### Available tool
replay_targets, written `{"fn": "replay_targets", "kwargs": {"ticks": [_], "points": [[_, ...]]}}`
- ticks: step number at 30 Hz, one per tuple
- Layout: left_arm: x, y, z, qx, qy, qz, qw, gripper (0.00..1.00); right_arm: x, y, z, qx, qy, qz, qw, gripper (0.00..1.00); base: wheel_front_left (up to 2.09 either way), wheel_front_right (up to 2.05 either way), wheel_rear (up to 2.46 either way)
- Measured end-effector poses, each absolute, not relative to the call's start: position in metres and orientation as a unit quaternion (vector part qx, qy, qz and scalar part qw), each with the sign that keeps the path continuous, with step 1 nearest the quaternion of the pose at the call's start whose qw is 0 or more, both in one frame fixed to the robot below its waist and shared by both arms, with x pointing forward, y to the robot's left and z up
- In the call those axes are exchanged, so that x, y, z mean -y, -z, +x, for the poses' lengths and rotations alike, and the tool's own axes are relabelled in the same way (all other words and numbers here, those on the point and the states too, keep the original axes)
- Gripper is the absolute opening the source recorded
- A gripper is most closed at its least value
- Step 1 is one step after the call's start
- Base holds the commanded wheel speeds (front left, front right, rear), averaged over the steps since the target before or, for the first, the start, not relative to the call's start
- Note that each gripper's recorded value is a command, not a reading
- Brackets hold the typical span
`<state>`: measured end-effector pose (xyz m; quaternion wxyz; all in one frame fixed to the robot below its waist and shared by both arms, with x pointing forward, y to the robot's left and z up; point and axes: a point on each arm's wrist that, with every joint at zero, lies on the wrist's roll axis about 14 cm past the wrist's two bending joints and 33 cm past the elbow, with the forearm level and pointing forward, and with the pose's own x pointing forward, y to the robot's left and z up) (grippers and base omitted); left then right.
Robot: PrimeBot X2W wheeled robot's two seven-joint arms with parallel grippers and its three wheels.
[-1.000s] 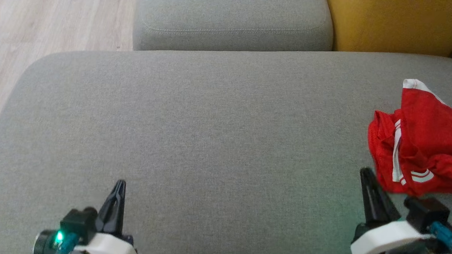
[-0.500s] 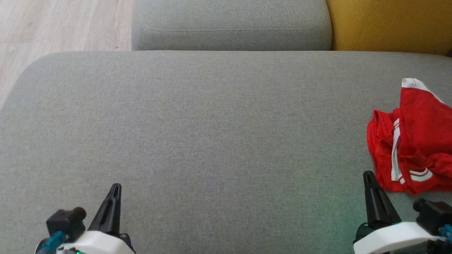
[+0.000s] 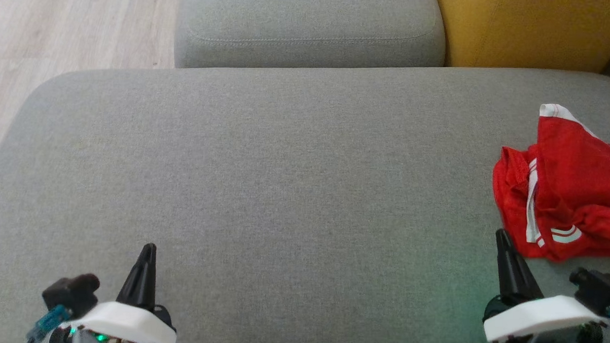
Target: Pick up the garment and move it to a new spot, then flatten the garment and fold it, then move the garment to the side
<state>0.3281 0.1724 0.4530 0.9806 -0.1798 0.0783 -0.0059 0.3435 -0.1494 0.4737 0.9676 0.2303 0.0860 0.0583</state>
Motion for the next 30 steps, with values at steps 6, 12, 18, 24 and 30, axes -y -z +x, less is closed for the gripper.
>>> {"fn": "replay_targets", "kwargs": {"ticks": [6, 12, 18, 24, 30], "points": [[-0.177, -0.453, 0.331, -0.082, -0.006, -0.221, 0.972, 0.00, 0.151, -0.475, 0.347, -0.084, -0.053, 0.271, 0.958, 0.00, 0.00, 0.00, 0.00], [-0.177, -0.454, 0.335, -0.082, -0.009, -0.257, 0.963, 0.00, 0.155, -0.473, 0.348, -0.085, -0.043, 0.304, 0.948, 0.00, 0.00, 0.00, 0.00], [-0.179, -0.451, 0.335, -0.090, -0.020, -0.294, 0.951, 0.00, 0.159, -0.475, 0.351, -0.080, -0.036, 0.338, 0.937, 0.00, 0.00, 0.00, 0.00], [-0.180, -0.451, 0.338, -0.093, -0.025, -0.328, 0.940, 0.00, 0.161, -0.474, 0.352, -0.081, -0.029, 0.370, 0.925, 0.00, 0.00, 0.00, 0.00], [-0.180, -0.452, 0.342, -0.093, -0.027, -0.363, 0.927, 0.00, 0.164, -0.474, 0.354, -0.078, -0.023, 0.402, 0.912, 0.00, 0.00, 0.00, 0.00]]}}
